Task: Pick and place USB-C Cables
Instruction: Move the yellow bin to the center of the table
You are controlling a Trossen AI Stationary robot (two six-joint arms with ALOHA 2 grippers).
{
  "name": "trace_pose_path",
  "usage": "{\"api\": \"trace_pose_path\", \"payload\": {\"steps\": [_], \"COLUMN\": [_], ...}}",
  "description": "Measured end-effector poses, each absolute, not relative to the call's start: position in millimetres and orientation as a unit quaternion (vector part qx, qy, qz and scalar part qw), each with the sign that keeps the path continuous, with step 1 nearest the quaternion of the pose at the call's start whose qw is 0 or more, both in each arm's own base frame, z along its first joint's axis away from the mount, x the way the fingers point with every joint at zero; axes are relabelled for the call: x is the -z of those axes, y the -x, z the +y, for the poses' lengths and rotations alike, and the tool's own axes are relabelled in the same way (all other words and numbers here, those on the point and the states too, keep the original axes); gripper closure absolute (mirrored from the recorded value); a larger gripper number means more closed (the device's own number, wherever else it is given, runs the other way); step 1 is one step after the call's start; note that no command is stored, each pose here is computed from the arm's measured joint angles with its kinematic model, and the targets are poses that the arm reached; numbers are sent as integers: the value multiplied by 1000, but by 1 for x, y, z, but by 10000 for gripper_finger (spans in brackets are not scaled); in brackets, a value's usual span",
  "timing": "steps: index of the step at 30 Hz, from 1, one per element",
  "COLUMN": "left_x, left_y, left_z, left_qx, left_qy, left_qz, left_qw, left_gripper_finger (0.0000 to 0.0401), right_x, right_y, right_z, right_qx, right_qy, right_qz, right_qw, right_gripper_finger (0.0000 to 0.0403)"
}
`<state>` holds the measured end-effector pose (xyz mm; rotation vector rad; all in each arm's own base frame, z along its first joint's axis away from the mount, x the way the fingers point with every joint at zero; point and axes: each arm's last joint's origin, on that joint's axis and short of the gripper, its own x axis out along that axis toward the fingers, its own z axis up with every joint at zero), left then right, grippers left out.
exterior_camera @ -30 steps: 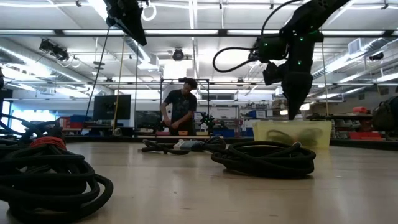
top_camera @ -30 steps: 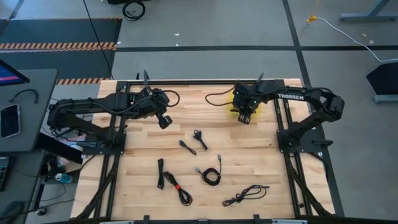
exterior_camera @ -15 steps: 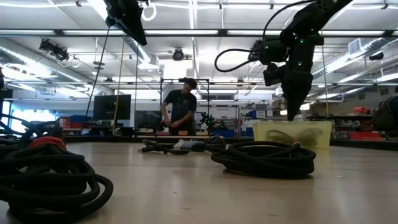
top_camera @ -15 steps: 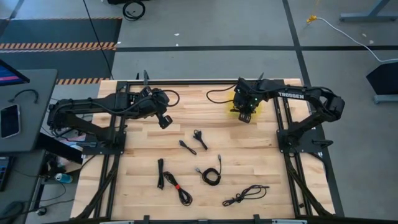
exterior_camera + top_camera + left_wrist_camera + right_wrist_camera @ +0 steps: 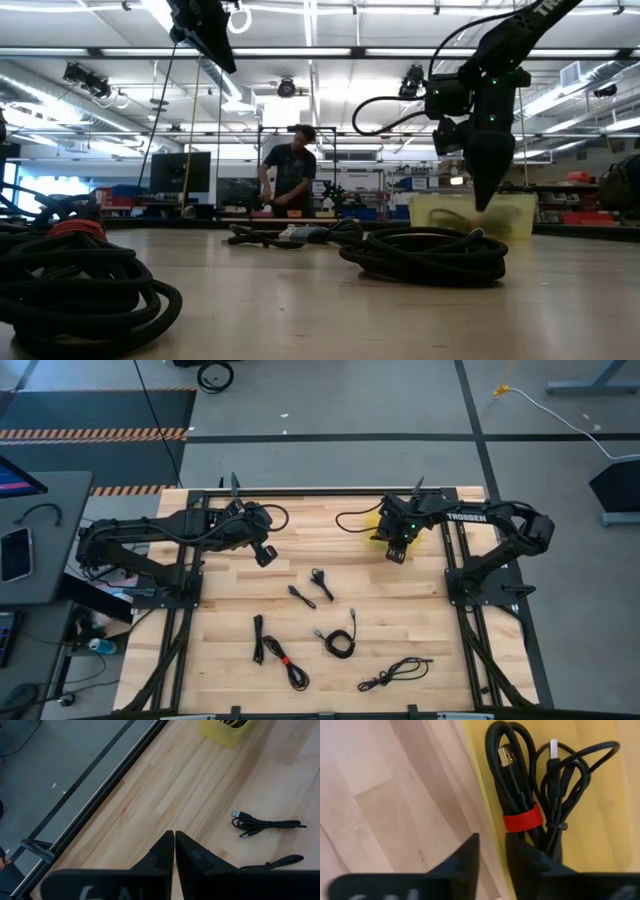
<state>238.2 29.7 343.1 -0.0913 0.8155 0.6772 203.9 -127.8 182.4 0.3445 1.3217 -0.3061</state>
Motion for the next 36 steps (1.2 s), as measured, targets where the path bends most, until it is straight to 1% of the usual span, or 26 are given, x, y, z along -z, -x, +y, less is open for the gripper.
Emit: {"api": "trace_pose_path", "payload": {"steps": [2,3,8,14,18,27,36], "left_x": [-343,-343,-343,-343,-343,-343,-343], "left_y": [-238,-238,-238,-238,-238,-238,-238], "left_z": [30,30,30,30,30,30,30], "left_qx": [-323,-323,-323,-323,-323,-323,-323], "left_qy": [43,43,44,44,43,43,43], "left_qz": [389,389,389,389,389,389,389], "left_qw": [862,862,862,862,862,862,862], "left_gripper_finger": [378,378,378,378,378,378,378], "right_x": [-183,-183,-185,-206,-218,-220,-220], "right_y": [-204,-205,-208,-232,-247,-264,-267], "right_z": [-127,-127,-125,-110,-90,-24,19], "right_qx": [135,132,132,100,63,-9,-40], "right_qy": [-161,-163,-162,-130,-119,-104,-78], "right_qz": [606,604,601,575,562,567,561], "right_qw": [767,769,772,801,816,817,823], "right_gripper_finger": [379,389,396,399,400,400,400]}}
